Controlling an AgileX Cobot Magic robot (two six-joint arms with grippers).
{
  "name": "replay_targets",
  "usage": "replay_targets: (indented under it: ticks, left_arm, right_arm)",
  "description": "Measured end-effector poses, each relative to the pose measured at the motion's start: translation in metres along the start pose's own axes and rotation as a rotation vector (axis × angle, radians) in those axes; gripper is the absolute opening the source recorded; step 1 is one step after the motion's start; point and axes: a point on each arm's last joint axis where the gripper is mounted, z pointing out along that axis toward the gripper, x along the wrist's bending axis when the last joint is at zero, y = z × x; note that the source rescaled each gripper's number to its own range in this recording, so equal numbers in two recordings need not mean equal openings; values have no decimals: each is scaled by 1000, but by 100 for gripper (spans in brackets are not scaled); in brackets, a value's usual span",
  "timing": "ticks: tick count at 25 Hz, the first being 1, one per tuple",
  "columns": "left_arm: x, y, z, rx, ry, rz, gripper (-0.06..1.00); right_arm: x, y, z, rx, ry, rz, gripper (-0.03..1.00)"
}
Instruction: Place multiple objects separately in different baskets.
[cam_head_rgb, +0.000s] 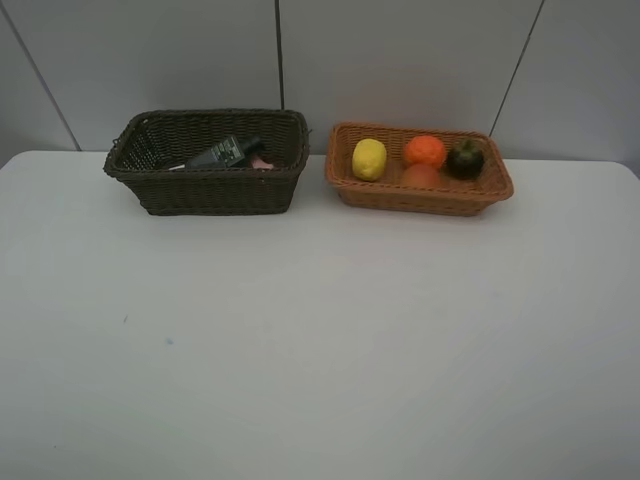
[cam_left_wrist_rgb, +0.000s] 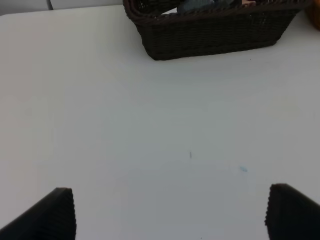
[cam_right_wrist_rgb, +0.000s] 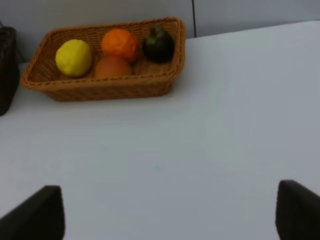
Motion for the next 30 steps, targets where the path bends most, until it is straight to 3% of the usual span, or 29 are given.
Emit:
replay_targets:
  ticks: [30]
  left_arm:
    - [0,0,0,0,15,-8,100]
  right_arm:
    - [2,0,0,2,23,0,100]
